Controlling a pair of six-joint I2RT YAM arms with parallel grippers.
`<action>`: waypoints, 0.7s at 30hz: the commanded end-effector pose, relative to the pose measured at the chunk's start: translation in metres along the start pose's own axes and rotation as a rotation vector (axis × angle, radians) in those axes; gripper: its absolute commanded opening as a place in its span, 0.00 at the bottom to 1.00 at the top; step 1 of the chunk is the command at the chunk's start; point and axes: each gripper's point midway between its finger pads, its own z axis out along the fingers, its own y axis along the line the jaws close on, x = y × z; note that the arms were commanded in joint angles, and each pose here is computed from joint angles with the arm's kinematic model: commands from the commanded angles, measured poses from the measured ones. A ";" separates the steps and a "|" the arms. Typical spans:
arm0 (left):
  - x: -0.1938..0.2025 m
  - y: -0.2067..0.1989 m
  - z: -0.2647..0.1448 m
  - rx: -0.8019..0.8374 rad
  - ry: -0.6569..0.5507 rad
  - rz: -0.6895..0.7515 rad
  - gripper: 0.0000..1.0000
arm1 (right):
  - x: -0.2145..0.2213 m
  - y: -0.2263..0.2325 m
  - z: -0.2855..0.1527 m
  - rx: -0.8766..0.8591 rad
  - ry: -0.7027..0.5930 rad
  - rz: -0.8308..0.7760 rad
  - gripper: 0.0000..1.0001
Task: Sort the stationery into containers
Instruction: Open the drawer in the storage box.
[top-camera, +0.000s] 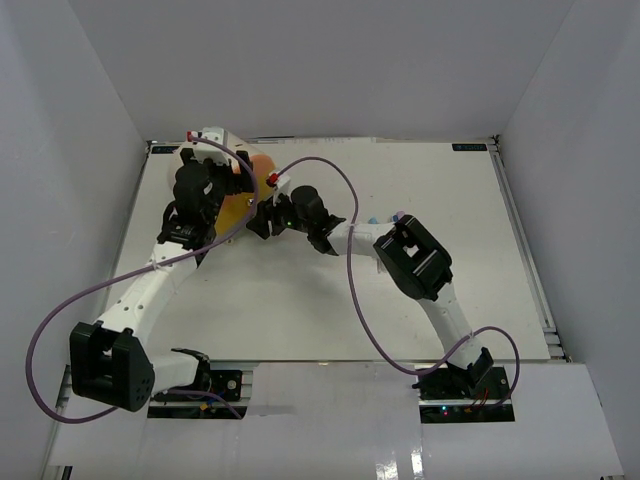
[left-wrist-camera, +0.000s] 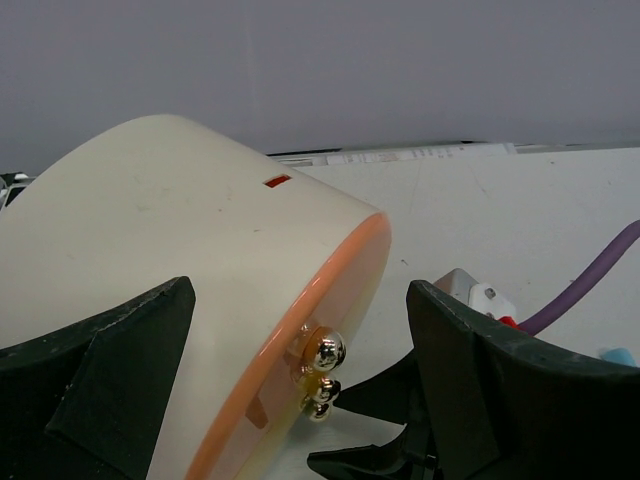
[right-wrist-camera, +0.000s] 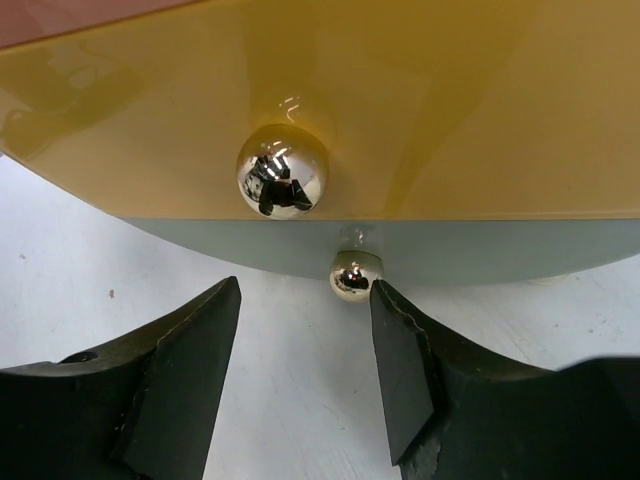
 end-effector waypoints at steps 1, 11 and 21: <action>0.004 -0.006 0.004 0.022 0.000 -0.027 0.98 | -0.023 0.005 0.010 -0.010 -0.068 -0.022 0.61; 0.026 -0.012 0.015 0.036 0.086 -0.061 0.98 | -0.017 0.000 0.013 0.021 -0.066 -0.017 0.52; 0.029 -0.014 0.017 0.044 0.102 -0.073 0.98 | -0.010 -0.015 0.014 0.097 -0.066 0.004 0.52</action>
